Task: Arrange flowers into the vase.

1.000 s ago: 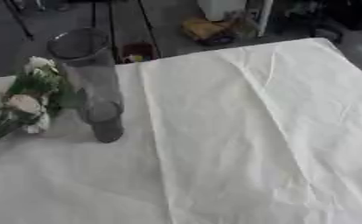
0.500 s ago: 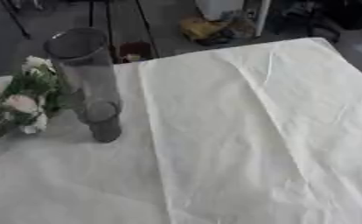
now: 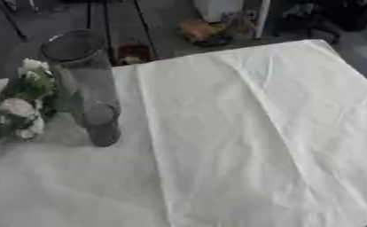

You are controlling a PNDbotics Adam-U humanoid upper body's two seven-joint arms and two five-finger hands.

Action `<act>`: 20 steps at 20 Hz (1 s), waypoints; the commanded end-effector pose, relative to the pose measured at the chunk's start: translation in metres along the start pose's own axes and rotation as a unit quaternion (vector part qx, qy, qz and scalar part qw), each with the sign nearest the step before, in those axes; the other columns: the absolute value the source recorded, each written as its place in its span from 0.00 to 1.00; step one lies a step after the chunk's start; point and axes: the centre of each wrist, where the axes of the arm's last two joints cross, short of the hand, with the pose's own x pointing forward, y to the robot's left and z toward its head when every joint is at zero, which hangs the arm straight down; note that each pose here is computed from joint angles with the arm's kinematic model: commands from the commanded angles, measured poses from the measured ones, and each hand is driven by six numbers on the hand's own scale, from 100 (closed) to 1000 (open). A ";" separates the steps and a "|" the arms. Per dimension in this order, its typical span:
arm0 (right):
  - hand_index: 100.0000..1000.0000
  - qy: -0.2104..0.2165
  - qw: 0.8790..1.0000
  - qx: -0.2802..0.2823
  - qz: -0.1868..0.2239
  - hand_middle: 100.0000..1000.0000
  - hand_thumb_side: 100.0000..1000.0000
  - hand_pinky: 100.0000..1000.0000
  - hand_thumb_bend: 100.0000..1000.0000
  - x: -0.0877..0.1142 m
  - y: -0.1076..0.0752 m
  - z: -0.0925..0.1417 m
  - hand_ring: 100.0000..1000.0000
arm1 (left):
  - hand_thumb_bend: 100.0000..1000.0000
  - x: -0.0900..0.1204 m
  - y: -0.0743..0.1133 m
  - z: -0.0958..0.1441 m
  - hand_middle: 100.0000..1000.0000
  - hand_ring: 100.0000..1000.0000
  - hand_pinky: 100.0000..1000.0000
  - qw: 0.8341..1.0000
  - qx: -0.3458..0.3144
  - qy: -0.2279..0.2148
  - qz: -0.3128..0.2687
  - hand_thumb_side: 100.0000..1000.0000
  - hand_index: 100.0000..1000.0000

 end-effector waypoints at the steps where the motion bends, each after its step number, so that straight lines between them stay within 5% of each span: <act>1: 0.90 -0.012 1.000 0.000 -0.008 0.85 1.00 0.73 0.00 0.005 0.001 -0.008 0.87 | 0.69 -0.002 0.009 -0.003 1.00 1.00 1.00 1.000 0.014 -0.002 0.003 0.68 1.00; 20: 0.90 -0.005 1.000 0.000 -0.021 0.85 1.00 0.73 0.00 0.007 0.004 -0.007 0.87 | 0.66 0.011 -0.011 -0.049 1.00 1.00 1.00 0.999 0.005 -0.033 0.021 0.69 1.00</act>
